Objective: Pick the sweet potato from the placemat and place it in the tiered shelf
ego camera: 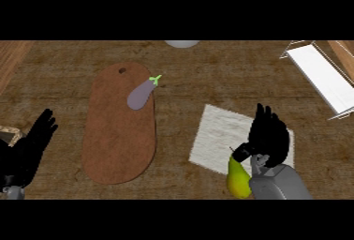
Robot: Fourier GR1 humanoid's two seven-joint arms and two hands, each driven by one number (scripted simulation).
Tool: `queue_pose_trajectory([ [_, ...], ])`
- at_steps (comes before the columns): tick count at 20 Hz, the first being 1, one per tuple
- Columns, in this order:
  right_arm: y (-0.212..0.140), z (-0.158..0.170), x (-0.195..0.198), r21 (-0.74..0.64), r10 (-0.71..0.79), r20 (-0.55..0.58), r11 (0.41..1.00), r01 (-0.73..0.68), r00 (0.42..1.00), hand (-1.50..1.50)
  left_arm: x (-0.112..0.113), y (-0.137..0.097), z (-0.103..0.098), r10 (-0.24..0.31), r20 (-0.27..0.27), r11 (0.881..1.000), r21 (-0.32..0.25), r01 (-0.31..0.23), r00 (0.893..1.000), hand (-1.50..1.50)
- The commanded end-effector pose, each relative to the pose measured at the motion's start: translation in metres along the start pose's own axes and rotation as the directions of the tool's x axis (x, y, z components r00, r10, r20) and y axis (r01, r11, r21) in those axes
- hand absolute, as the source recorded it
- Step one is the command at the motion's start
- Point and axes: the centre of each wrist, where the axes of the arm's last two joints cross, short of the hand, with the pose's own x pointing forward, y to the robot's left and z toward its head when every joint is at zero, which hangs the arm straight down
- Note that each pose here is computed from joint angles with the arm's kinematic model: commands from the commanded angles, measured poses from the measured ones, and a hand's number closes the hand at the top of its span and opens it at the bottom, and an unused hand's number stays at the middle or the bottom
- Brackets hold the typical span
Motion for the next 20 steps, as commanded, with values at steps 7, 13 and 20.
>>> queue_pose_trajectory([
  [7,-0.014,-0.003,-0.004,0.119,0.182,-0.174,0.979,-0.163,0.968,-1.5,0.003,-0.002,0.003,0.007,0.008,1.0,-0.012,-0.007,1.0,0.0],
  [13,-0.009,-0.016,-0.027,0.129,0.207,-0.206,0.975,-0.183,0.956,-1.5,0.001,-0.003,0.0,-0.008,0.018,1.0,-0.001,0.008,1.0,0.0],
  [20,-0.008,-0.047,-0.035,0.122,0.214,-0.191,0.973,-0.193,0.958,-1.5,-0.011,0.0,-0.012,0.005,0.014,1.0,-0.004,-0.005,1.0,0.0],
])
